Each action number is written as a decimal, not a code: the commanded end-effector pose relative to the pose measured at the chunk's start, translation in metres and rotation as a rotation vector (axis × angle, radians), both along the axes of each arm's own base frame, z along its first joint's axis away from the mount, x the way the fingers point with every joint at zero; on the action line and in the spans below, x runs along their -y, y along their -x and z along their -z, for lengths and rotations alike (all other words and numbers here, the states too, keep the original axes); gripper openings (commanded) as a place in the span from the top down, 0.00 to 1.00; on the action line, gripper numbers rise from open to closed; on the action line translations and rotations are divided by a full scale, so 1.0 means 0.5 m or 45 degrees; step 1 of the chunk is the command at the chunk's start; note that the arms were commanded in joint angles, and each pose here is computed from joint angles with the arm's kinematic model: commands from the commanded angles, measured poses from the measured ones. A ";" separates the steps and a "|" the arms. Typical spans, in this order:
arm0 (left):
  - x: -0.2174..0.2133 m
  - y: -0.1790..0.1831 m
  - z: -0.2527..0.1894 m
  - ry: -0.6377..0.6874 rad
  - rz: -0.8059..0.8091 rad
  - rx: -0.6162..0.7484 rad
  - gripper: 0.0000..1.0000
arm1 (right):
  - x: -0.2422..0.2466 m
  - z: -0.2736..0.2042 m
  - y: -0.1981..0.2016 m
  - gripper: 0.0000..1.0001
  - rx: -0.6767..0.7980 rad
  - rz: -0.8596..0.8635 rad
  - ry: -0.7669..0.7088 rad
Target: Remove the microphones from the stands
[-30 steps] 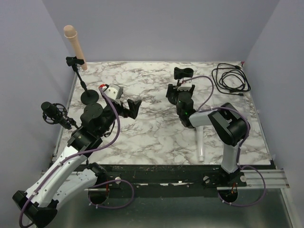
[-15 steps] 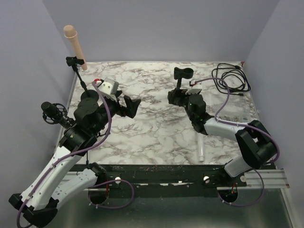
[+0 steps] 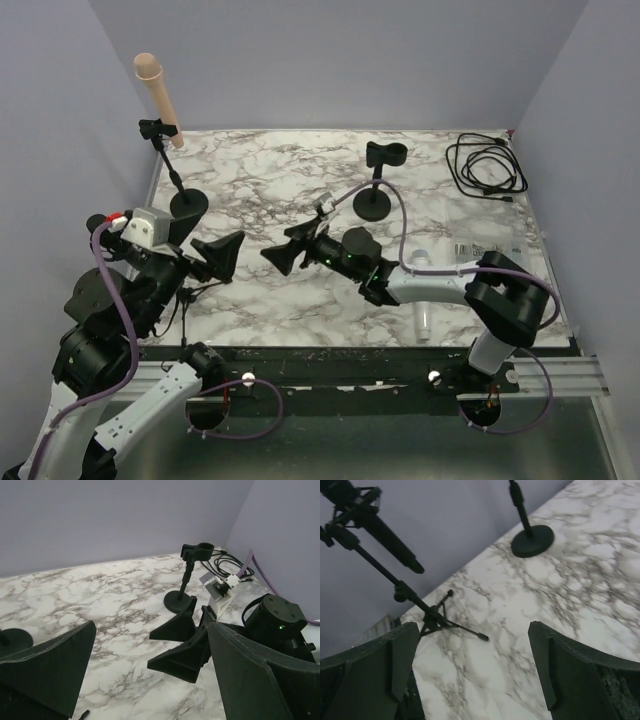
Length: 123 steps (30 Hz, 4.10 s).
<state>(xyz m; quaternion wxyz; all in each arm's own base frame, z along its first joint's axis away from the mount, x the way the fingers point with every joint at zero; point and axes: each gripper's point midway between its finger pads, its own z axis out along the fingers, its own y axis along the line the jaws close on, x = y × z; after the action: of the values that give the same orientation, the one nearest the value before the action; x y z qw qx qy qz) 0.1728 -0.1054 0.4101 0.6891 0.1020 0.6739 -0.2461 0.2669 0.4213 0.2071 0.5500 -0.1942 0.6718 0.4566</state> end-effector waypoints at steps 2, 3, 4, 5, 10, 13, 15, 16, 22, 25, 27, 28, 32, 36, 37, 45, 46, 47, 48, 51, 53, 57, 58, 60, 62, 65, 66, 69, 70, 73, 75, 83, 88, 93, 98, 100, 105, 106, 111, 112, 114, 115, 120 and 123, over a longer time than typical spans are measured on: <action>-0.074 0.042 0.029 -0.041 -0.127 -0.022 0.02 | -0.170 -0.070 0.099 0.00 0.102 -0.255 -0.150; -0.085 0.051 0.031 -0.036 -0.140 -0.016 0.02 | -0.199 -0.078 0.117 0.00 0.117 -0.285 -0.151; -0.094 0.058 0.032 -0.032 -0.151 -0.009 0.02 | -0.225 -0.071 0.130 0.00 0.121 -0.312 -0.138; -0.102 0.066 0.035 -0.031 -0.159 -0.004 0.02 | -0.251 -0.074 0.145 0.00 0.130 -0.336 -0.136; -0.135 0.098 0.040 -0.028 -0.183 0.026 0.01 | -0.353 -0.041 0.176 0.05 0.157 -0.360 -0.071; -0.149 0.120 0.032 -0.023 -0.178 0.046 0.02 | -0.400 -0.017 0.176 0.06 0.187 -0.328 -0.020; -0.157 0.133 0.027 -0.032 -0.172 0.058 0.01 | -0.427 0.003 0.169 0.08 0.187 -0.306 0.028; -0.162 0.138 0.026 -0.036 -0.176 0.060 0.01 | -0.443 0.005 0.162 0.10 0.187 -0.292 0.042; -0.175 0.149 0.038 -0.042 -0.187 0.068 0.01 | -0.499 0.043 0.130 0.19 0.196 -0.242 0.131; -0.173 0.152 0.044 -0.049 -0.176 0.061 0.01 | -0.515 0.055 0.123 0.27 0.199 -0.229 0.156; -0.172 0.151 0.047 -0.057 -0.173 0.060 0.01 | -0.522 0.059 0.127 0.32 0.214 -0.240 0.161; -0.172 0.151 0.049 -0.063 -0.172 0.061 0.01 | -0.526 0.058 0.130 0.33 0.221 -0.246 0.163; -0.175 0.150 0.052 -0.091 -0.181 0.067 0.01 | -0.536 0.067 0.128 0.46 0.235 -0.243 0.185; -0.180 0.150 0.048 -0.103 -0.192 0.076 0.01 | -0.542 0.062 0.127 0.56 0.249 -0.240 0.179; -0.181 0.150 0.047 -0.104 -0.196 0.079 0.01 | -0.544 0.061 0.127 0.59 0.254 -0.239 0.181; -0.189 0.150 0.044 -0.111 -0.218 0.087 0.02 | -0.497 0.008 0.084 0.75 0.314 -0.063 0.194; -0.189 0.149 0.044 -0.120 -0.219 0.089 0.01 | -0.487 0.001 0.076 0.77 0.319 -0.027 0.200; -0.191 0.148 0.041 -0.127 -0.226 0.091 0.01 | -0.475 -0.009 0.064 0.80 0.322 0.004 0.203; -0.193 0.147 0.040 -0.132 -0.234 0.092 0.02 | -0.463 -0.010 0.056 0.82 0.322 0.026 0.211; -0.194 0.146 0.031 -0.135 -0.237 0.107 0.01 | -0.416 -0.030 0.018 0.89 0.297 0.118 0.199; -0.188 0.144 0.028 -0.136 -0.224 0.113 0.01 | -0.376 -0.032 -0.009 0.92 0.280 0.194 0.206; -0.169 0.131 0.030 -0.149 -0.192 0.102 0.01 | -0.282 -0.048 -0.066 0.97 0.255 0.368 0.204; -0.162 0.127 0.031 -0.149 -0.183 0.099 0.01 | -0.256 -0.049 -0.085 0.97 0.240 0.414 0.201; -0.145 0.116 0.036 -0.156 -0.154 0.089 0.01 | -0.208 -0.047 -0.116 0.98 0.208 0.486 0.197; -0.126 0.102 0.043 -0.159 -0.125 0.078 0.01 | -0.160 -0.048 -0.141 0.98 0.194 0.563 0.198; -0.091 0.080 0.052 -0.152 -0.073 0.065 0.01 | -0.093 -0.047 -0.160 0.98 0.220 0.686 0.223; -0.077 0.072 0.058 -0.145 -0.048 0.054 0.01 | -0.076 -0.048 -0.160 0.98 0.235 0.709 0.229; -0.031 0.050 0.072 -0.108 0.030 0.022 0.01 | -0.031 -0.039 -0.169 0.97 0.239 0.784 0.249; -0.018 0.043 0.078 -0.097 0.052 0.010 0.01 | -0.018 -0.032 -0.169 0.97 0.235 0.803 0.256; 0.018 0.016 0.101 -0.069 0.092 -0.033 0.01 | 0.023 -0.024 -0.168 0.97 0.239 0.864 0.256; 0.038 0.001 0.113 -0.053 0.114 -0.060 0.01 | 0.051 -0.021 -0.166 0.96 0.244 0.903 0.250; 0.128 -0.051 0.158 -0.043 0.251 -0.178 0.02 | 0.122 -0.011 -0.162 0.74 0.247 0.956 0.247; 0.153 -0.086 0.150 -0.056 0.251 -0.193 0.03 | 0.126 -0.020 -0.144 0.32 0.236 0.890 0.266; 0.156 -0.122 0.123 -0.008 0.176 -0.197 0.01 | 0.118 0.006 -0.099 0.08 0.107 0.704 0.339; 0.191 -0.147 0.099 0.100 0.210 -0.233 0.01 | 0.129 0.071 -0.027 0.00 -0.130 0.523 0.409; 0.205 -0.156 0.091 0.167 0.234 -0.251 0.01 | 0.138 0.090 0.005 0.00 -0.240 0.468 0.401; 0.224 -0.179 0.090 0.293 0.299 -0.349 0.02 | 0.146 0.086 0.067 0.00 -0.461 0.336 0.262; 0.222 -0.186 0.091 0.315 0.295 -0.376 0.02 | 0.147 0.076 0.071 0.00 -0.511 0.322 0.199; 0.226 -0.207 0.089 0.454 0.347 -0.466 0.03 | 0.139 0.016 0.059 0.01 -0.689 0.226 -0.072; 0.230 -0.209 0.094 0.476 0.369 -0.477 0.03 | 0.137 0.010 0.051 0.02 -0.727 0.209 -0.118; 0.241 -0.208 0.100 0.482 0.435 -0.482 0.04 | 0.138 0.009 0.028 0.03 -0.818 0.177 -0.198; 0.252 -0.204 0.100 0.458 0.500 -0.479 0.04 | 0.141 0.014 0.012 0.04 -0.861 0.158 -0.235; 0.258 -0.200 0.125 0.305 0.541 -0.522 0.08 | 0.139 0.011 -0.027 0.04 -0.994 -0.056 -0.475; 0.245 -0.201 0.133 0.278 0.499 -0.483 0.08 | 0.116 0.026 -0.033 0.12 -1.066 -0.154 -0.558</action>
<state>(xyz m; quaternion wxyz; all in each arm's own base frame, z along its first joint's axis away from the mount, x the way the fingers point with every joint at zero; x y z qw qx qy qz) 0.2849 -0.2313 0.3333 0.4791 0.0686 0.7419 -0.4640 0.3048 0.3387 0.1773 0.3221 0.1064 0.7626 0.5507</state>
